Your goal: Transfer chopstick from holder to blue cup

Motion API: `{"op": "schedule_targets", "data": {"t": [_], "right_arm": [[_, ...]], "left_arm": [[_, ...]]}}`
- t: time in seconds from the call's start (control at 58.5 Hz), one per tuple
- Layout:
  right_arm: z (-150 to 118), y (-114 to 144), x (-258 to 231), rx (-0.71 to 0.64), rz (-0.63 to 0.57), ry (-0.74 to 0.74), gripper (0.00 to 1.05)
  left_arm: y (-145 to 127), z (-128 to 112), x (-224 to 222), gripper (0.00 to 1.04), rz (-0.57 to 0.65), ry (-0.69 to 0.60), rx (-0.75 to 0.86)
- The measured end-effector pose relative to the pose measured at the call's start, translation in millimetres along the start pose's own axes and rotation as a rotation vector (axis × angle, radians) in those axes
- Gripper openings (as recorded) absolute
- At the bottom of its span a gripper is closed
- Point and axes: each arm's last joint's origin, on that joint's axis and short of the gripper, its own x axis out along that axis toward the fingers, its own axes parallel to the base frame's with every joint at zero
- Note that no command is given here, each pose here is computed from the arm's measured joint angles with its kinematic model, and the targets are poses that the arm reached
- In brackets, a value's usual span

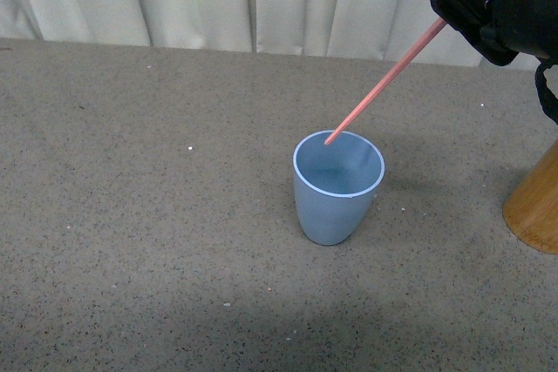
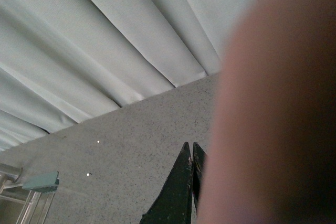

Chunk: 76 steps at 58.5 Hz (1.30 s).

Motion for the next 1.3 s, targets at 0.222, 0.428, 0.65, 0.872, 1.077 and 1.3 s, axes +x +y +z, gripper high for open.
{"op": "schedule_targets", "data": {"t": [0.222, 0.428, 0.65, 0.872, 1.077, 1.3], "right_arm": [[-2, -6, -2, 0.006, -0.011, 0.010, 0.01], [-4, -9, -3, 0.012, -0.016, 0.013, 0.01], [-8, -12, -1, 0.011, -0.028, 0.023, 0.01], [-10, -12, -1, 0.010, -0.032, 0.023, 0.01], [-14, -10, 0, 0.017, -0.013, 0.048, 0.34], [-14, -8, -2, 0.014, -0.025, 0.047, 0.71]], "left_arm": [[0, 0, 0, 0.98, 0.000, 0.000, 0.000], [0, 0, 0, 0.98, 0.000, 0.000, 0.000], [0, 0, 0, 0.98, 0.000, 0.000, 0.000], [0, 0, 0, 0.98, 0.000, 0.000, 0.000], [0, 0, 0, 0.98, 0.000, 0.000, 0.000], [0, 0, 0, 0.98, 0.000, 0.000, 0.000]]}}
